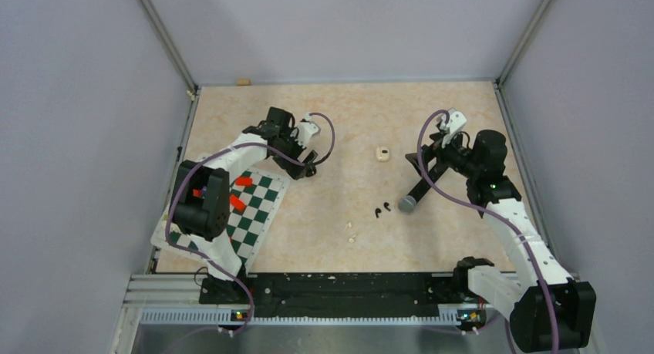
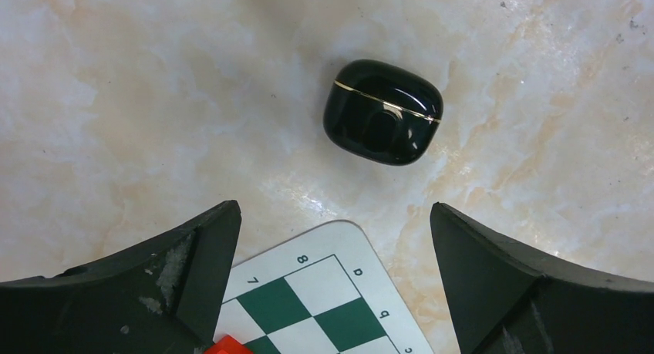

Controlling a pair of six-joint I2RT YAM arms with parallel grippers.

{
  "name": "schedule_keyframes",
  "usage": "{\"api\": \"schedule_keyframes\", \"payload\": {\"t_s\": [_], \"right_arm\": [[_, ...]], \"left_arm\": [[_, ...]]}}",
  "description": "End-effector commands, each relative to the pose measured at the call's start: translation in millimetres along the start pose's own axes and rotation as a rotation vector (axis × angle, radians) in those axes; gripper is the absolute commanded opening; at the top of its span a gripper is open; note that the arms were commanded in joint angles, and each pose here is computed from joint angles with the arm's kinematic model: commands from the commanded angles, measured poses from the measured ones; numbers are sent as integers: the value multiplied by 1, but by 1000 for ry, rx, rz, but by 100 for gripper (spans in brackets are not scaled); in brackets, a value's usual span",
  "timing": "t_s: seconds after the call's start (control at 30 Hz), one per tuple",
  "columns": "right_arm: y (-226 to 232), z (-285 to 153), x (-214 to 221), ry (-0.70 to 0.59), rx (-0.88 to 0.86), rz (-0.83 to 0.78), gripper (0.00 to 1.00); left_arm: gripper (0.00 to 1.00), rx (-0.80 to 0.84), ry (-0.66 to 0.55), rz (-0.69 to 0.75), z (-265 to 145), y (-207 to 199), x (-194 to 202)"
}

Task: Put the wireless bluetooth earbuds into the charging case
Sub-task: Adjust the charging case at the center of the board.

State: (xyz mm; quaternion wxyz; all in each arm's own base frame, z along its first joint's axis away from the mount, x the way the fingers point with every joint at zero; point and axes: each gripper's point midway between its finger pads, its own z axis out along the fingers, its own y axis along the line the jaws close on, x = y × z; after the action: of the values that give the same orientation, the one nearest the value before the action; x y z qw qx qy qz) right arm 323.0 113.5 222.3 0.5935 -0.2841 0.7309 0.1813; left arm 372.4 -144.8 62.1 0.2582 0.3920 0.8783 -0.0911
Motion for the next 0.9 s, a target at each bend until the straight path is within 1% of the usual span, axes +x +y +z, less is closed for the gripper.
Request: {"api": "schedule_keyframes", "payload": {"t_s": [0.0,0.13,0.23,0.3,0.4,0.47,0.57,0.63,0.7,0.77,0.87], "right_arm": [[6,-3,-14,-52,-41,-15,93],[3,-3,-13,-48,-25,-15,93],[3,-3,-14,-51,-26,-17,93],[6,-2,-14,-55,-40,3,93],[15,4,-16,-48,-89,72,92],[21,10,-19,-37,-108,95,91],[37,25,-25,-18,-119,84,89],[54,41,-25,14,-126,29,89],[70,59,-24,45,-120,-13,88],[87,79,-20,81,-148,-18,86],[104,117,-5,159,-177,12,86]], "left_arm": [[99,-62,-38,-34,4,18,-21],[99,-186,-67,-99,6,45,-34],[99,-249,-124,-137,-1,60,-48],[99,-330,-149,-177,-8,75,-54],[99,-406,-161,-213,-14,91,-58],[99,-462,-138,-234,-11,101,-54],[99,-538,-48,-253,0,115,-37],[99,-540,1,-253,10,116,-26],[99,-516,19,-253,19,112,-21],[99,-469,19,-256,26,104,-19],[99,-387,12,-264,34,89,-20]]}}
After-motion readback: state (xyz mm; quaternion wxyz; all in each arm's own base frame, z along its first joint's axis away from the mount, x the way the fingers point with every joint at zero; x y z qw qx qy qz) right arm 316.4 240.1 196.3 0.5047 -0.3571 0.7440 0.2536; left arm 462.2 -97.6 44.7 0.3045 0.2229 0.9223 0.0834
